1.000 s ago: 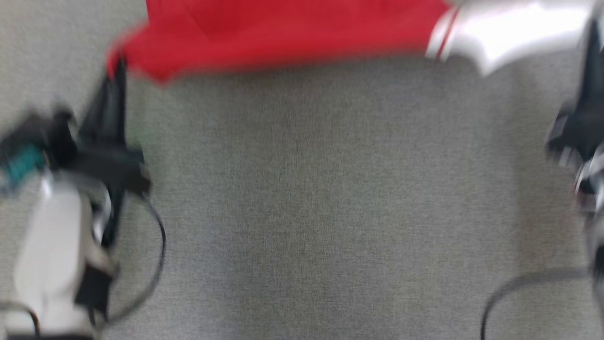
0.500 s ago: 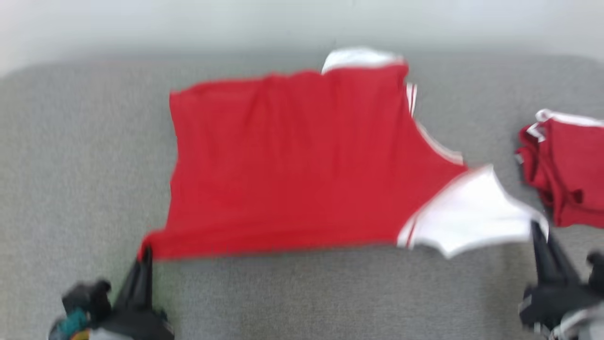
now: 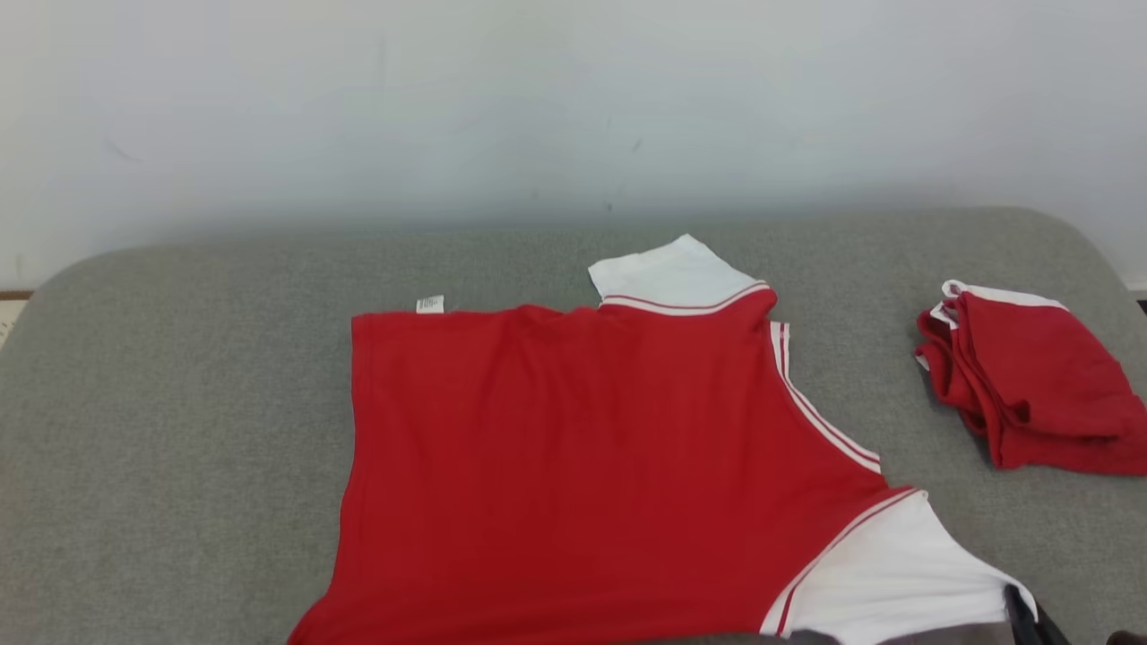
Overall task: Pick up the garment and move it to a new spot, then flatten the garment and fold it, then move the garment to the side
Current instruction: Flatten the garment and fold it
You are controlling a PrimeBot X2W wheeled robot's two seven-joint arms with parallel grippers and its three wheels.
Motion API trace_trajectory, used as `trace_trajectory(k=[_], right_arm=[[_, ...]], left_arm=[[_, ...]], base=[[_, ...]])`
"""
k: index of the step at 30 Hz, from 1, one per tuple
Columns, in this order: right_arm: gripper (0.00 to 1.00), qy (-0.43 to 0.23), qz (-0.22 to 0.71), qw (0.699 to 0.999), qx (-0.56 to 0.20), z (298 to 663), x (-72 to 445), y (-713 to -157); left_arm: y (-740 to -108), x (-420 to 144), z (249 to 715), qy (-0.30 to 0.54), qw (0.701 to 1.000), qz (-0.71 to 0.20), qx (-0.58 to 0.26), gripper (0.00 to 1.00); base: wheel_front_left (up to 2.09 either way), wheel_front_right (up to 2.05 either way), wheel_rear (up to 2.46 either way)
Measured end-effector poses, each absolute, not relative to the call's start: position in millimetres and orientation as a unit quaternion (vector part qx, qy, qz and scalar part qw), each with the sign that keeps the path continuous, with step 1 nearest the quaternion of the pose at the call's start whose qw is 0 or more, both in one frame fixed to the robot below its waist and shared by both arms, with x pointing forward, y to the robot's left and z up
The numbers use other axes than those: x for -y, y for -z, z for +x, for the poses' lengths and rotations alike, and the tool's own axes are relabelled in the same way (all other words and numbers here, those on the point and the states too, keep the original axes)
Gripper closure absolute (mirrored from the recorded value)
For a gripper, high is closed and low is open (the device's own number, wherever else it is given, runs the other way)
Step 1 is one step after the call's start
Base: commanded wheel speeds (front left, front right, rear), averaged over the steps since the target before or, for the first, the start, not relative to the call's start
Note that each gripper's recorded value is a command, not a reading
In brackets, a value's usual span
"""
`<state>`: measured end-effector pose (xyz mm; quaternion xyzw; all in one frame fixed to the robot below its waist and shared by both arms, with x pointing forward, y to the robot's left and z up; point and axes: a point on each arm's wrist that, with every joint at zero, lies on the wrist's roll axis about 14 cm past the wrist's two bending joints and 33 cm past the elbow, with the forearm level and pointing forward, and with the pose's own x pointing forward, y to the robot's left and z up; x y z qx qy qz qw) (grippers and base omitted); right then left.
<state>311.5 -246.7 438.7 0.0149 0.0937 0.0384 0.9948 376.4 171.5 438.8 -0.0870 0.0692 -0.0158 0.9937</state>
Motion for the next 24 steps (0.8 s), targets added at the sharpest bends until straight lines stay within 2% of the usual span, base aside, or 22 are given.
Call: trace_trajectory(k=[14, 24], right_arm=[[1.0, -0.059, 0.029, 0.992, -0.108, 287.7, 230.6, -428.3], [1.0, -0.111, 0.036, 0.993, -0.023, 324.4, 197.7, -481.5]], left_arm=[[-429.6, -175.8, 336.6, -0.007, 0.991, -0.103, -0.081, 1.0], [-469.3, -165.8, 359.2, 0.022, 0.995, -0.098, -0.018, 1.0]], base=[[0.0, 0.0, 0.0], [0.0, 0.0, 0.0]])
